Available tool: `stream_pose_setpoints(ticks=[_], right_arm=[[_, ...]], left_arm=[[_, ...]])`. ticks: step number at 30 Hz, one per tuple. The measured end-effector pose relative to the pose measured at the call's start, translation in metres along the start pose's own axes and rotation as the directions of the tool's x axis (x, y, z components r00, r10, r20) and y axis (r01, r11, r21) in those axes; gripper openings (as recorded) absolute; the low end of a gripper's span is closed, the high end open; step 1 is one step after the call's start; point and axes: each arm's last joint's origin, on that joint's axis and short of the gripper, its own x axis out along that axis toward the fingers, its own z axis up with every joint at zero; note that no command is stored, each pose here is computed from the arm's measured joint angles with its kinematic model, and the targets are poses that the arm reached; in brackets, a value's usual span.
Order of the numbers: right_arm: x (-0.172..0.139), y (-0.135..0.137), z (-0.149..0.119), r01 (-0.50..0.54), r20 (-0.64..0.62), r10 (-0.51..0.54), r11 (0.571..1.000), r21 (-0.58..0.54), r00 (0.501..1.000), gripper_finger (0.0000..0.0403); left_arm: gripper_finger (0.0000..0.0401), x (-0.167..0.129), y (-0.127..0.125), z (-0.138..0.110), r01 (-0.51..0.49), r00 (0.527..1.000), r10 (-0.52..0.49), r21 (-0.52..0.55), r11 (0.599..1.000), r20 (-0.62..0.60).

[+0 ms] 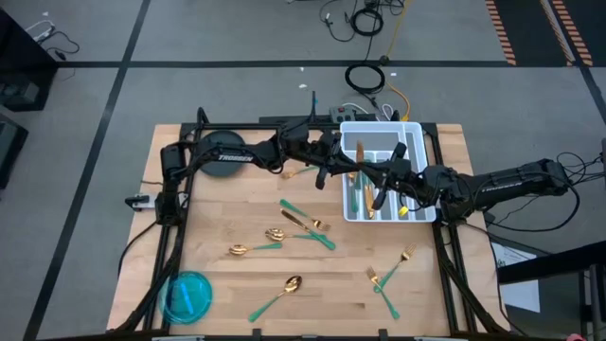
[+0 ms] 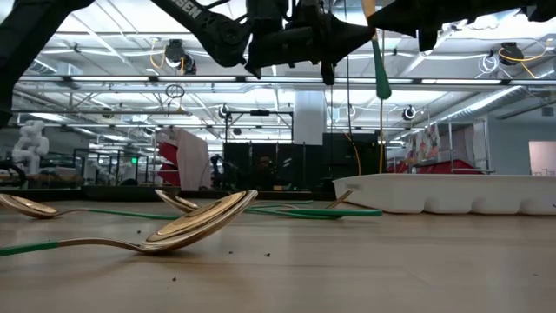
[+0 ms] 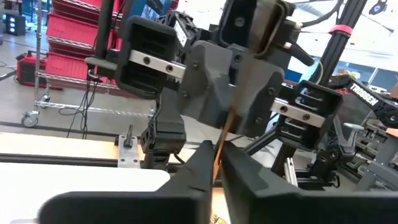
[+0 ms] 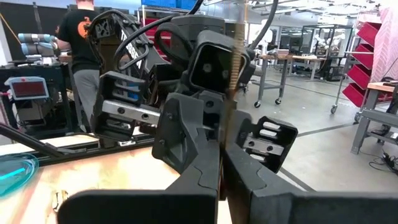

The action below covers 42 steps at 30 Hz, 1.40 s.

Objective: Sort silverware
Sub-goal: Put the green knife into the silverware tray

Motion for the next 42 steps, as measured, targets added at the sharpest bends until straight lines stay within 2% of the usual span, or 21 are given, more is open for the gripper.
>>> stream_pose_setpoints(ticks=[7,12,16,20,25,29,33,39,42], right_arm=[[0.0,0.0,0.0,0.005,0.001,-0.005,1.0,0.004,1.0,0.0],[-0.001,-0.003,0.003,0.098,0.022,-0.098,0.995,0.008,0.995,0.0006],[-0.005,-0.008,0.008,0.138,0.051,-0.139,0.99,0.025,0.989,0.0035],[-0.007,-0.009,0.012,0.126,0.069,-0.129,0.991,0.039,0.989,0.0075],[-0.012,-0.012,0.016,0.157,0.085,-0.159,0.987,0.023,0.984,0.0108],[-0.018,-0.016,0.023,0.161,0.121,-0.159,0.987,-0.003,0.98,0.0117],[-0.028,-0.017,0.034,0.146,0.157,-0.142,0.989,-0.013,0.977,0.0118],[-0.041,-0.013,0.055,0.083,0.175,-0.078,0.996,-0.024,0.982,0.0118],[-0.044,-0.009,0.065,0.049,0.173,-0.044,0.999,-0.023,0.984,0.0118]], left_arm=[[0.0007,0.002,-0.002,0.0,-0.028,1.0,0.028,0.027,0.999,0.009],[0.0004,0.002,0.0,0.001,-0.128,0.991,0.126,0.042,0.991,0.035],[0.0002,0.001,0.003,0.0,-0.213,0.977,0.209,0.111,0.971,0.047],[0.0001,0.0,0.008,-0.004,-0.289,0.957,0.288,0.175,0.941,0.031],[0.0,0.0,0.009,-0.009,-0.314,0.944,0.329,0.261,0.913,-0.014],[0.0,-0.001,0.011,-0.01,-0.36,0.919,0.395,0.388,0.848,-0.011],[0.0,-0.001,0.012,-0.016,-0.363,0.884,0.462,0.519,0.773,-0.069],[0.0,0.006,0.003,-0.02,-0.297,0.843,0.535,0.775,0.557,-0.061],[0.0,0.007,0.001,-0.023,-0.238,0.824,0.56,0.846,0.477,-0.085]])
